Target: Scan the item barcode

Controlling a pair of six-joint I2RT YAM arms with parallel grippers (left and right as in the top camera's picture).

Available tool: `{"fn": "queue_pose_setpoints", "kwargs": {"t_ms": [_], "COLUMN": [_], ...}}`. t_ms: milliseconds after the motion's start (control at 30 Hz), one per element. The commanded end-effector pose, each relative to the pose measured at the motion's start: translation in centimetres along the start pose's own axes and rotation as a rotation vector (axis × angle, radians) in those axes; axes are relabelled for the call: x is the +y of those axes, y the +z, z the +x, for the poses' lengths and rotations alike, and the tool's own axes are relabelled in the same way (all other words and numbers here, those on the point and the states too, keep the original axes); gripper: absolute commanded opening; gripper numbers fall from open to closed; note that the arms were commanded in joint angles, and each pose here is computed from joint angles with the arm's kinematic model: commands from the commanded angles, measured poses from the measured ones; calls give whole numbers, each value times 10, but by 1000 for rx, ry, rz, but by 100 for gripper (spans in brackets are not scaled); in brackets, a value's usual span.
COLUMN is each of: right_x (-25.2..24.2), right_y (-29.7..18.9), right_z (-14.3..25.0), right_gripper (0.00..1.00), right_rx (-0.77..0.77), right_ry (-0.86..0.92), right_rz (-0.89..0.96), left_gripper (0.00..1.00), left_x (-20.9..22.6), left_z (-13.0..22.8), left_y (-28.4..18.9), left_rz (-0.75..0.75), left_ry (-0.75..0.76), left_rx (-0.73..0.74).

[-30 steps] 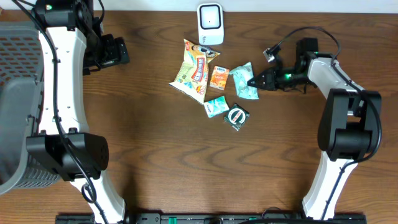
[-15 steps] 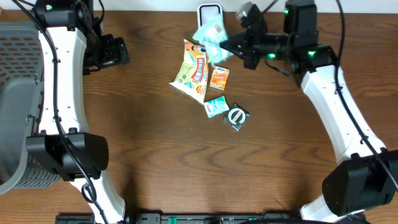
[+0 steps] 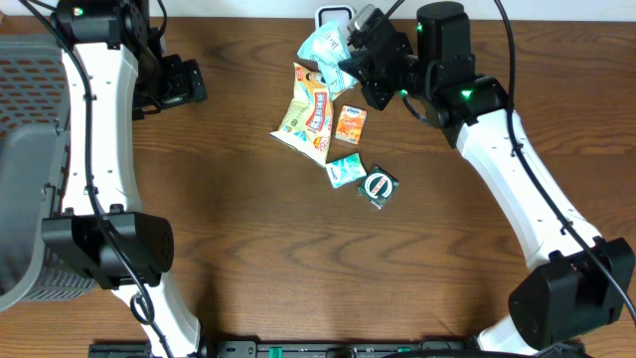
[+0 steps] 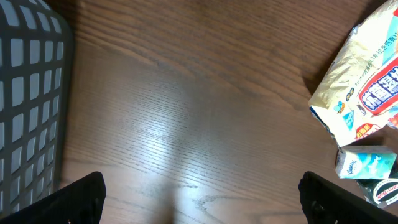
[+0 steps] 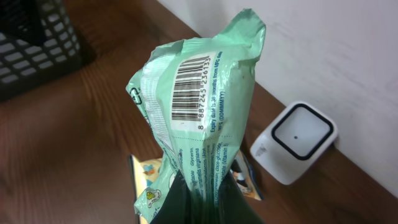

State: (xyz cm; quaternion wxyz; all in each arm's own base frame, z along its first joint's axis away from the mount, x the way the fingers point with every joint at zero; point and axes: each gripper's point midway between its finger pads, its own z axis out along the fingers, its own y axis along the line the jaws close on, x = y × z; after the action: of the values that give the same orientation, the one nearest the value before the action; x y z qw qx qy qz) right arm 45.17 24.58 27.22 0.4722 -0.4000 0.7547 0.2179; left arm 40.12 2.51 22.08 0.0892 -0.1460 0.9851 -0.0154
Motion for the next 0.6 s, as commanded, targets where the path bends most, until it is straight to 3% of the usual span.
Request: {"fn": "queue_pose_setpoints", "kwargs": {"t_ms": [0,133,233,400,567], "right_x": [-11,-27,-50,-60,-126], "right_y": [-3,-2,1,15,-39], "right_z": [2,33,87,145,196], "right_gripper": [1,1,1,1,1], "right_rx": [25,142,332,509,756], "right_ry": [-15,18,52,90,135], "right_rz": [74,175,311,356,930], "left_gripper": [98,98,98,98,98], "left_x": [3,3,3,3,3], "left_z": [-1,-1,-1,-1,-1], "left_y": [1,1,1,1,1], "left_rz": [-11,-11,-11,-11,-11], "left_ry": [2,2,2,2,2], "left_rx": [3,3,3,3,3]}}
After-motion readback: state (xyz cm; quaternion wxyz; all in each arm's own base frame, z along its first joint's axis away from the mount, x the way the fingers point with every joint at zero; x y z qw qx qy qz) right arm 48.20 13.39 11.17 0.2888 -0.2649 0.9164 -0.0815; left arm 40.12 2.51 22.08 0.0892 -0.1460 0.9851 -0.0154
